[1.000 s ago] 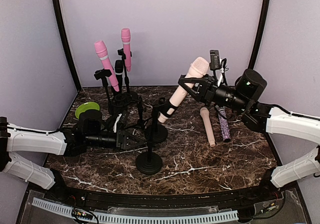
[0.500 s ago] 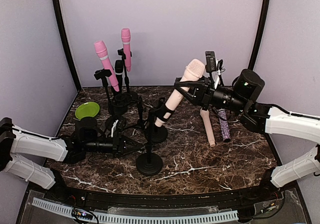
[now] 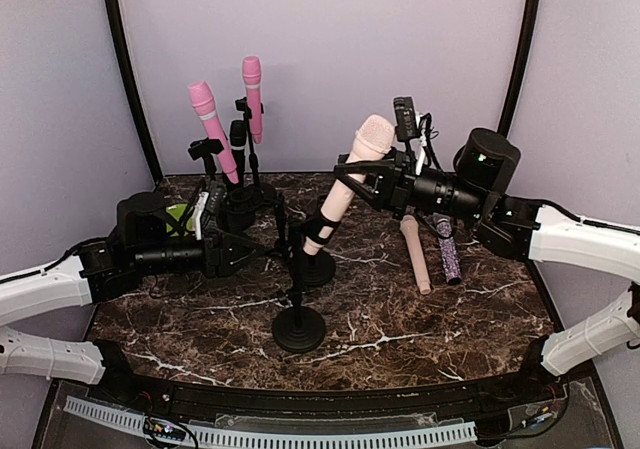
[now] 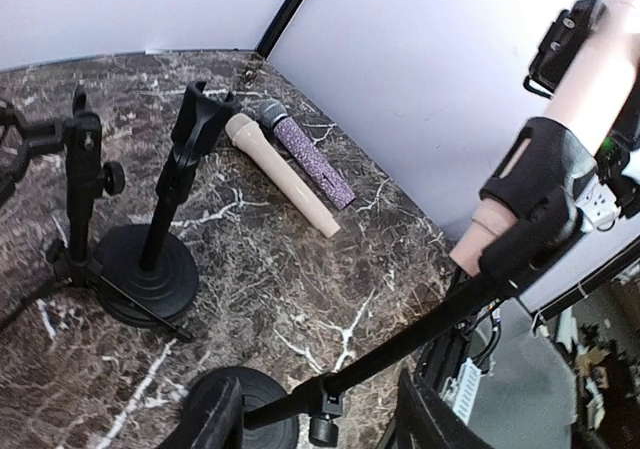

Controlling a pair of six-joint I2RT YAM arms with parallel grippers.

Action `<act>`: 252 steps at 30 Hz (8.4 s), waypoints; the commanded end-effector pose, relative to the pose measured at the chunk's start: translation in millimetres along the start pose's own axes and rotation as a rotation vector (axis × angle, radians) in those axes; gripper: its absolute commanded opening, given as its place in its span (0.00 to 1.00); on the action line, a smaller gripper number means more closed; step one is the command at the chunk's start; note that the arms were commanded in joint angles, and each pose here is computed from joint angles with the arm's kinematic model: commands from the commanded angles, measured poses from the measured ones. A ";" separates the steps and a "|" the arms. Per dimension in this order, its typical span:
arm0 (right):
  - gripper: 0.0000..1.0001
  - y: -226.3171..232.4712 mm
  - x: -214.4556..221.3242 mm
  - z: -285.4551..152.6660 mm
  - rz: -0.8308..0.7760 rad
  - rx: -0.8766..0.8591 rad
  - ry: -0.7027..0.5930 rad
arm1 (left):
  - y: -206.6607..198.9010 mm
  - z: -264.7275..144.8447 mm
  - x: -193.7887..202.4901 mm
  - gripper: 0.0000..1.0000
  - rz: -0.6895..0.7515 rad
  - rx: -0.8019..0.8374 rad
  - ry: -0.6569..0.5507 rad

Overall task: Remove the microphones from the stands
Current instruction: Unscrew the knob on the microphone stand, then adjust the microphone stand with the microphone at the center of the board, then hold the microphone stand with the microphone at the center of the board, then remove the microphone from the microphone stand.

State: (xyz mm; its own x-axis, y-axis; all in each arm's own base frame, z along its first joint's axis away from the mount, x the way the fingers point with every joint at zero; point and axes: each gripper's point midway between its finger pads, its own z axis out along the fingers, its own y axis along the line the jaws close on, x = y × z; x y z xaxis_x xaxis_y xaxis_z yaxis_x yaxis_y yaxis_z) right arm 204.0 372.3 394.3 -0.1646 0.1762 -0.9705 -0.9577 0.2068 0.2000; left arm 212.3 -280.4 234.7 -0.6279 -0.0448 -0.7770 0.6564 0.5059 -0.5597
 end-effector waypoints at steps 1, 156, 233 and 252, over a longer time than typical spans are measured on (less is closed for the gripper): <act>0.26 -13.5 19.3 7.6 -0.019 0.064 0.076 | 9.6 -12.6 21.4 0.53 0.266 -0.034 0.037; 0.73 -21.8 56.5 12.5 0.079 0.160 0.096 | -17.2 40.2 32.7 0.74 0.513 -0.016 0.155; 0.16 -81.8 -0.2 8.7 0.289 0.418 0.072 | -0.8 61.6 87.8 0.00 0.685 0.057 0.406; 0.15 29.3 -25.2 3.4 0.053 -0.247 0.087 | -5.1 65.9 107.2 0.00 0.677 0.125 0.480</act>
State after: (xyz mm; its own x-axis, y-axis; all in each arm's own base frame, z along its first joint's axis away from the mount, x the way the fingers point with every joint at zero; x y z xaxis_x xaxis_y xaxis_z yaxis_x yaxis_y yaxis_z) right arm 235.8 384.2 331.6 -0.3894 -0.0809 -0.9175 -0.8934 0.2753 0.3549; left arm 187.7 -360.5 180.1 -0.1227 0.4844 -0.8662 0.9738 0.2270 -0.0109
